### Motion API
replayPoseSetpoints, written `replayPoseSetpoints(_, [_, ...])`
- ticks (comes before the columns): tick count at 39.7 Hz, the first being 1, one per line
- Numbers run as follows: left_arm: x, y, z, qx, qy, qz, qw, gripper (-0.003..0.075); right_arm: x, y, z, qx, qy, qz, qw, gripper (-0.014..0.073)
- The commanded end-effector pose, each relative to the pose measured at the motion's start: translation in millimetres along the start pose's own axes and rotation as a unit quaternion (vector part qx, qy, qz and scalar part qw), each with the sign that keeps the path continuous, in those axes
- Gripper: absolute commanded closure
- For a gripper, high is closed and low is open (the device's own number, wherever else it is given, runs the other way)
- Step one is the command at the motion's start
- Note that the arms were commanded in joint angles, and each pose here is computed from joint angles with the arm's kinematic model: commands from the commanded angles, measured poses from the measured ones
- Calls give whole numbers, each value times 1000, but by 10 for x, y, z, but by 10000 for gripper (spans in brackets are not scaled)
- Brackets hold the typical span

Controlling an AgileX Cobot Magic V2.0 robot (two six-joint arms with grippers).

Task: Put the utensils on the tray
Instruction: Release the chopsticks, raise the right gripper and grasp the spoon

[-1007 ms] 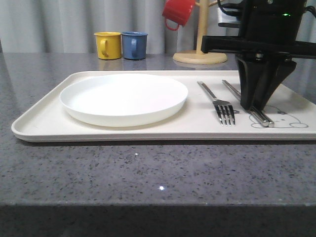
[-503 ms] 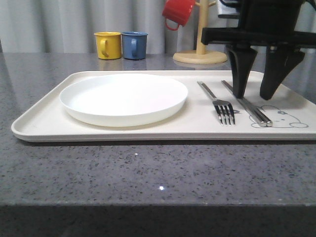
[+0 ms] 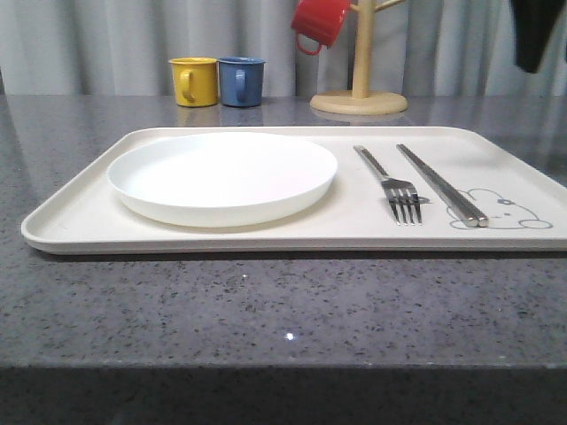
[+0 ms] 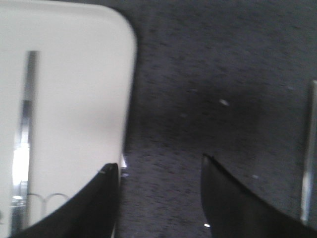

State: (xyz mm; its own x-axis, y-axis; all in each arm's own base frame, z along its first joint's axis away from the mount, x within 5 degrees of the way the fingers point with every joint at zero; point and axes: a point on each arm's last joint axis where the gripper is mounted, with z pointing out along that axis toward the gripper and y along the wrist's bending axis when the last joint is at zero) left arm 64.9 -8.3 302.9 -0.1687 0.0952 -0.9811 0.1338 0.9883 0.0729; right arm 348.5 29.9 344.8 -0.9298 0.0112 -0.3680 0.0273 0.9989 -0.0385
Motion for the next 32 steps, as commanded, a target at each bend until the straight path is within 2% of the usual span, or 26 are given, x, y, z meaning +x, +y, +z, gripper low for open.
replayPoseSetpoints(1, [-149,5,-23,1,-47,-6,999,738,166,-443,-271,35,21,31,999,190])
replayPoseSetpoints(5, [-149,5,-23,1,-47,-6,999,738,222,-845,-241,45,32,71,996,190])
replayPoseSetpoints(12, [-149,5,-23,1,-47,-6,999,738,269,-1153,-123,31,50,97,994,190])
replayPoseSetpoints(20, [-149,5,-23,1,-47,-6,999,738,227,-1231,171,25,89,63,994,191])
replayPoseSetpoints(32, [-149,5,-23,1,-47,-6,999,738,191,-1260,499,20,127,62,990,191])
